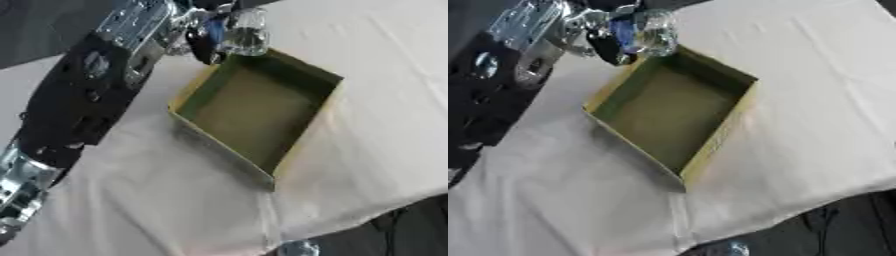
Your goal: Pick up objects on the table and place them in the box.
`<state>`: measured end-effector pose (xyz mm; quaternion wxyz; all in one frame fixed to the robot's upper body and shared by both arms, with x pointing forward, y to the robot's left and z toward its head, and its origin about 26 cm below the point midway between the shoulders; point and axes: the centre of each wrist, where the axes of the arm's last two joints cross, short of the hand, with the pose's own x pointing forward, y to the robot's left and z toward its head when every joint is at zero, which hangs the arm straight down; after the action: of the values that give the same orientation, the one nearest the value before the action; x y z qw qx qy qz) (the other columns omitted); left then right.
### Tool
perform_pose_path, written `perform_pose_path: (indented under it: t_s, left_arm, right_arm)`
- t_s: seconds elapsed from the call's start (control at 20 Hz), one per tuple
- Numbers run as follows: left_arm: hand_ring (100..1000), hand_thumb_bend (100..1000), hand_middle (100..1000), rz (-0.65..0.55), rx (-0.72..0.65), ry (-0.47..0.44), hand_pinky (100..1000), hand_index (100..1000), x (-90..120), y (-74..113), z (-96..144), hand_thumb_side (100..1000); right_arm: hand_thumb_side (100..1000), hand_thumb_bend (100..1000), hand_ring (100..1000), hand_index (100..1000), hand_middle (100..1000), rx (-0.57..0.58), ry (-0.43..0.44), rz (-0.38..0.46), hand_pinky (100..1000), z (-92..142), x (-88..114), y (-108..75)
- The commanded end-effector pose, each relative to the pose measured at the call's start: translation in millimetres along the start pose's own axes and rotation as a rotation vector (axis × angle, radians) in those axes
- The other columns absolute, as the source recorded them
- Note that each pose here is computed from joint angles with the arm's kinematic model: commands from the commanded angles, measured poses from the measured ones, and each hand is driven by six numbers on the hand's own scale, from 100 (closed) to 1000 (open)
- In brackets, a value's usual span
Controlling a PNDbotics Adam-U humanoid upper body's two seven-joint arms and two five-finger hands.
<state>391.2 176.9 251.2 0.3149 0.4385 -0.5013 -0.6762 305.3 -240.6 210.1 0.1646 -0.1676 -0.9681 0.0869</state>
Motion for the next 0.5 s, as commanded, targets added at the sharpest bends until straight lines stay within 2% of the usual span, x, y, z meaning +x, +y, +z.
perform_pose_path:
  t_s: [0.05, 0.2, 0.25, 0.3, 0.5]
  left_arm:
    - [100, 185, 164, 0.018, 0.044, -0.026, 100, 285, 13, 9.1, -5, 100]
    - [100, 185, 163, 0.056, 0.046, -0.053, 100, 286, 27, 2.8, -13, 100]
    - [100, 100, 163, 0.071, 0.046, -0.062, 100, 286, 32, -0.3, -15, 100]
    - [100, 184, 165, 0.079, 0.046, -0.067, 100, 289, 36, -2.6, -17, 100]
    - [106, 188, 171, 0.101, 0.053, -0.084, 100, 295, 47, -7.3, -22, 100]
  right_arm:
    - [1000, 100, 754, 841, 753, -0.012, -0.031, 0.028, 674, -7, 1, -6.6]
    - [1000, 100, 754, 841, 753, -0.022, -0.032, 0.042, 674, -8, 1, -8.9]
    - [1000, 100, 754, 841, 753, -0.024, -0.032, 0.045, 674, -8, 1, -9.4]
    - [1000, 100, 754, 841, 753, -0.025, -0.032, 0.047, 674, -8, 1, -9.6]
    - [1000, 100, 754, 841, 753, -0.023, -0.035, 0.048, 675, -8, 1, -9.1]
